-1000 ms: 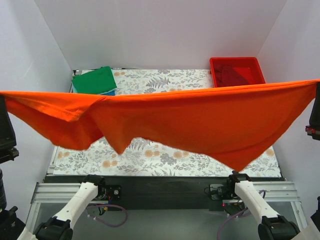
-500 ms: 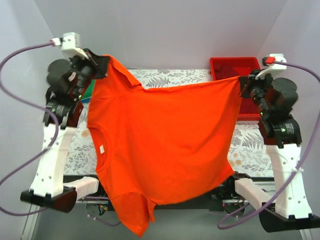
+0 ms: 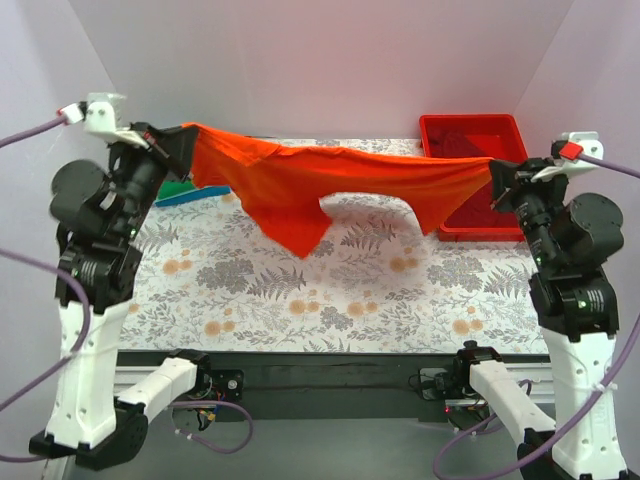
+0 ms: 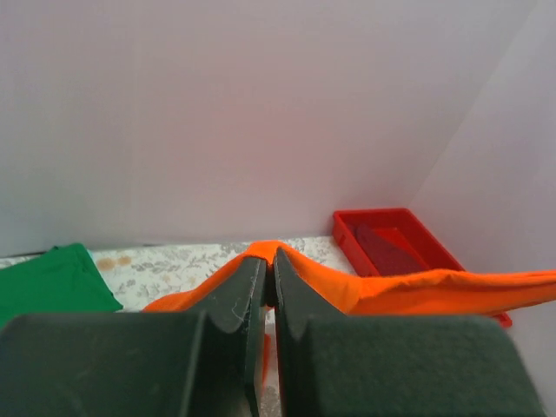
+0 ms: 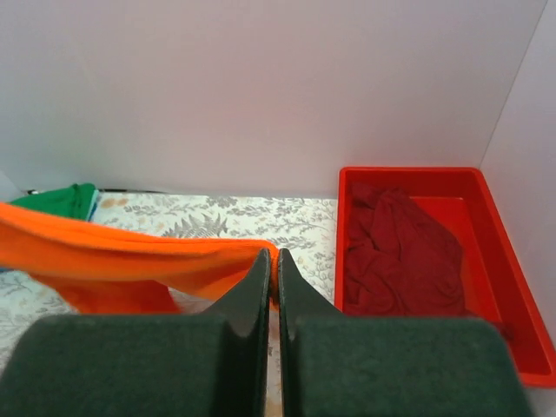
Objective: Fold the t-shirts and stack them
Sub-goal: Flatten the tshirt out
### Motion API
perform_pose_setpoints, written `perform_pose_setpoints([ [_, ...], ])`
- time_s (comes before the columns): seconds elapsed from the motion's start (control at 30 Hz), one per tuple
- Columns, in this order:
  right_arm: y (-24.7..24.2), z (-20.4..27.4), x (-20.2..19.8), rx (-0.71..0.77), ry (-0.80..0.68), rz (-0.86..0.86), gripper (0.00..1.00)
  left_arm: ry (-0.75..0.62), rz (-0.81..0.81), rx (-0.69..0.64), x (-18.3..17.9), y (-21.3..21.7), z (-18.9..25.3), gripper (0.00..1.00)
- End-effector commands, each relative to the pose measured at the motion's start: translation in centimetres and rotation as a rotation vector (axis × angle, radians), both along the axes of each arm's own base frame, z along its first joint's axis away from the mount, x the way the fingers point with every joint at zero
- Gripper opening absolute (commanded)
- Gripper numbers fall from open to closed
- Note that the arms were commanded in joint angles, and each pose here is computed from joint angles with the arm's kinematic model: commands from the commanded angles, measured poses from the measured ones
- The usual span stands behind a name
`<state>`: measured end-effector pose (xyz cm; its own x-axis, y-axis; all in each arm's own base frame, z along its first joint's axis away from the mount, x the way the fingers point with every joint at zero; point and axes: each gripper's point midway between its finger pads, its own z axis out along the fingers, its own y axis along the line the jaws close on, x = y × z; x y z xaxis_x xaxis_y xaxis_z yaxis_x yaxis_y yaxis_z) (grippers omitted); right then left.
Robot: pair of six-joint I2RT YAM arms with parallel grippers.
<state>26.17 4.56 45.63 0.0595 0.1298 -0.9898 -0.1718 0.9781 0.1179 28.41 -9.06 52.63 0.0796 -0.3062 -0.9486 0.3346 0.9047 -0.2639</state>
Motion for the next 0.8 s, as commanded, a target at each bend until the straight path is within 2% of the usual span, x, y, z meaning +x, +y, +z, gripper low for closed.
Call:
perform_pose_setpoints([
  [0.0, -0.2, 3.1, -2.9, 0.022, -0.106, 0.006, 0.01, -0.133, 0.019, 0.010, -4.9, 1.5, 3.4, 0.00],
  [0.2, -2.0, 8.4, -8.9, 0.024, -0.245, -0.044, 0.01, -0.298, 0.020, 0.015, -12.2, 3.0, 8.5, 0.00],
  [0.43, -3.2, 12.8, -12.4, 0.017, -0.350, -0.085, 0.01, -0.401, -0.044, 0.014, -15.6, 2.4, 12.6, 0.00],
  [0.57, -3.2, 12.2, -10.5, 0.008, -0.319, -0.102, 0.01, -0.373, -0.078, 0.030, -12.6, 1.2, 12.3, 0.00],
  [0.7, -3.0, 9.1, -6.4, -0.004, -0.253, -0.117, 0.01, -0.248, -0.103, 0.070, -5.5, -0.7, 8.5, 0.00],
  [0.73, -2.8, 6.7, -4.5, -0.015, -0.196, -0.118, 0.01, -0.243, -0.108, 0.073, -4.3, -1.1, 8.0, 0.00],
  [0.77, -2.6, 6.1, -3.4, -0.015, -0.193, -0.118, 0.01, -0.189, -0.109, 0.089, -2.0, -1.5, 5.8, 0.00],
])
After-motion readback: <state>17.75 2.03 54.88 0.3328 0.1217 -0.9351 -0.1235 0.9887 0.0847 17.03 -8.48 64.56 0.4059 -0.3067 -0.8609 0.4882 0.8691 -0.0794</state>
